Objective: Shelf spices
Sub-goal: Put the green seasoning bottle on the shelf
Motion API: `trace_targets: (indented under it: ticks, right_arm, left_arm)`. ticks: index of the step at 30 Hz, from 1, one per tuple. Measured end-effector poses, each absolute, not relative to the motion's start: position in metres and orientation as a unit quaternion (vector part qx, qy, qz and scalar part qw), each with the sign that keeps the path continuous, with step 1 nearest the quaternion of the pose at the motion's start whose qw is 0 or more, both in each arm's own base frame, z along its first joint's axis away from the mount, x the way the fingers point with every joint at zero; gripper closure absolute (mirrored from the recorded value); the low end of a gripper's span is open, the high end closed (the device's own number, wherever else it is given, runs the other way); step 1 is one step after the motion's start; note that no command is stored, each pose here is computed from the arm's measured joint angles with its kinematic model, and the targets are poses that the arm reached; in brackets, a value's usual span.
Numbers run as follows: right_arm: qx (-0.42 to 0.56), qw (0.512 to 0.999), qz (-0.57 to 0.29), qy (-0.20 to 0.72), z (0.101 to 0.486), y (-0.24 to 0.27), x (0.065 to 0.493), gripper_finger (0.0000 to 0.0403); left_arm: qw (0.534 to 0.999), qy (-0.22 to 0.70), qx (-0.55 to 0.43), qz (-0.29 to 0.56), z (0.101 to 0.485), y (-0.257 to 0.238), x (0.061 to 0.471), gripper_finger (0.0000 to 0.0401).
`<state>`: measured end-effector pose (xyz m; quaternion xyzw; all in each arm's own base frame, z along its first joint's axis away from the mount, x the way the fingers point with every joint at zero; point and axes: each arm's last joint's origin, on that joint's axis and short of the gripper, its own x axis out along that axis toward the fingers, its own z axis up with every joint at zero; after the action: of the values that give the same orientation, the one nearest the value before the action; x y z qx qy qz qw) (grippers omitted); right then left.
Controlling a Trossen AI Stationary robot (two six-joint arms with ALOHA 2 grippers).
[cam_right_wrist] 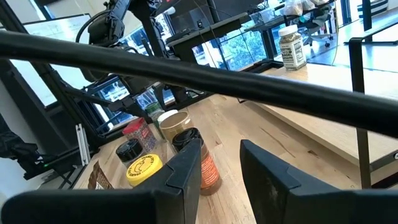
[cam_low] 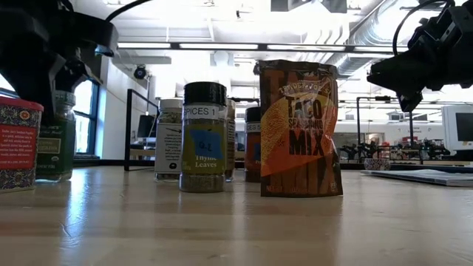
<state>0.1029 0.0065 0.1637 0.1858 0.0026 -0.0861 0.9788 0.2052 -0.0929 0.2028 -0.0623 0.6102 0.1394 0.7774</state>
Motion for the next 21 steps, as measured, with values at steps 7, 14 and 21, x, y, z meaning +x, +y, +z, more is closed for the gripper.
trace_targets:
  ticks: [7, 14, 21]
  right_arm:
    - [0.186, 0.979, -0.086, 0.003, 0.164, 0.006, 0.103, 0.0298]
    - [0.185, 0.979, -0.089, 0.002, 0.164, 0.006, 0.103, 0.0298]
    - [0.182, 0.979, -0.093, 0.002, 0.164, 0.006, 0.103, 0.0298]
  left_arm:
    - [0.77, 0.623, -0.059, 0.123, 0.207, -0.085, 0.21, 0.0214]
    - [0.804, 0.586, -0.028, 0.093, 0.26, -0.066, 0.236, 0.0214]
    - [0.861, 0.502, 0.021, 0.079, 0.329, -0.009, 0.272, 0.0214]
